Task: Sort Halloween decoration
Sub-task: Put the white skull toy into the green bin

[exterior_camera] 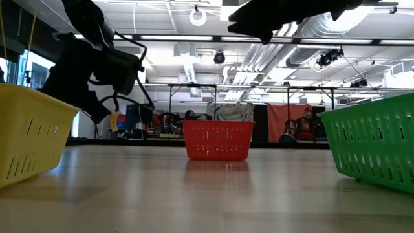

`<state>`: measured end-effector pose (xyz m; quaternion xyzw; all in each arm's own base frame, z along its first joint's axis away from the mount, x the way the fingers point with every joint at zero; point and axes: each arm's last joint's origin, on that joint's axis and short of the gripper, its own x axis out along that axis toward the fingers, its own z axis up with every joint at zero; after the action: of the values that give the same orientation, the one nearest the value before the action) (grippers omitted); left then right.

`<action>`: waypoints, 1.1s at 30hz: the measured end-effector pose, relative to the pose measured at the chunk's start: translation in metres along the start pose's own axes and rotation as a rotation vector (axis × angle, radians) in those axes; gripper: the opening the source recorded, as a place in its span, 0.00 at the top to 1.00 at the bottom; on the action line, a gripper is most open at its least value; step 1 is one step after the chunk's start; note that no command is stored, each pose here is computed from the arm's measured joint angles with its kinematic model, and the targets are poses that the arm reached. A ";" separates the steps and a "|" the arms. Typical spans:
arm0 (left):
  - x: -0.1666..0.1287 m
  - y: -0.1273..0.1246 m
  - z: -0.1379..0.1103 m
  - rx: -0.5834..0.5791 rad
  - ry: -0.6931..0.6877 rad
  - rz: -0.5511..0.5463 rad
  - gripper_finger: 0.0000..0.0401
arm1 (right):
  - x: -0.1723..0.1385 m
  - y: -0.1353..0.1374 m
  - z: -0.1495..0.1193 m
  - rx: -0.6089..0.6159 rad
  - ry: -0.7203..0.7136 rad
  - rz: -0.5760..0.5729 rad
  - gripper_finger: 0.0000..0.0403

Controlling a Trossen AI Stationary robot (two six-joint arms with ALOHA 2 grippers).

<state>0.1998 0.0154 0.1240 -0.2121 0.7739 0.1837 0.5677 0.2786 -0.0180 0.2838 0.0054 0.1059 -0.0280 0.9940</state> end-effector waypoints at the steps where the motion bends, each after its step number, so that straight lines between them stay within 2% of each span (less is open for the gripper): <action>1: 0.000 0.000 0.000 0.001 0.000 -0.002 0.76 | 0.000 0.000 0.000 0.000 0.003 0.000 0.56; 5: 0.000 0.000 0.000 0.004 0.005 -0.006 0.91 | 0.000 0.000 -0.001 0.000 0.006 0.001 0.56; 8: -0.002 0.000 -0.001 0.020 -0.007 -0.007 0.97 | 0.000 0.000 0.000 0.000 0.006 0.001 0.56; 12: -0.007 0.002 -0.004 0.032 -0.053 -0.011 0.96 | 0.000 0.000 0.000 0.001 0.006 0.001 0.56; 16: -0.020 0.004 -0.007 0.035 -0.159 -0.016 0.95 | 0.000 0.000 0.000 0.001 0.005 0.001 0.56; 18: -0.028 0.005 -0.012 0.040 -0.207 -0.052 0.95 | 0.000 0.000 0.000 0.001 0.002 0.001 0.56; 21: -0.045 0.004 -0.016 0.014 -0.316 -0.183 0.95 | 0.000 0.000 0.003 0.053 -0.030 0.002 0.56; 23: -0.059 0.003 -0.018 0.008 -0.417 -0.289 0.95 | 0.000 0.000 0.006 0.093 -0.063 0.004 0.56; 27: -0.096 0.002 -0.020 0.071 -0.737 -0.439 0.95 | -0.001 0.000 0.013 0.111 -0.136 0.009 0.56; 30: -0.126 0.002 -0.022 0.184 -1.047 -0.487 0.94 | -0.002 0.000 0.019 0.122 -0.192 0.015 0.56; 33: -0.150 0.002 -0.023 0.292 -1.336 -0.447 0.94 | -0.003 0.000 0.024 0.134 -0.247 0.020 0.56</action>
<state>0.2200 0.0226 0.2747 -0.1297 0.2161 0.0481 0.9665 0.2805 -0.0179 0.3078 0.0694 -0.0196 -0.0255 0.9971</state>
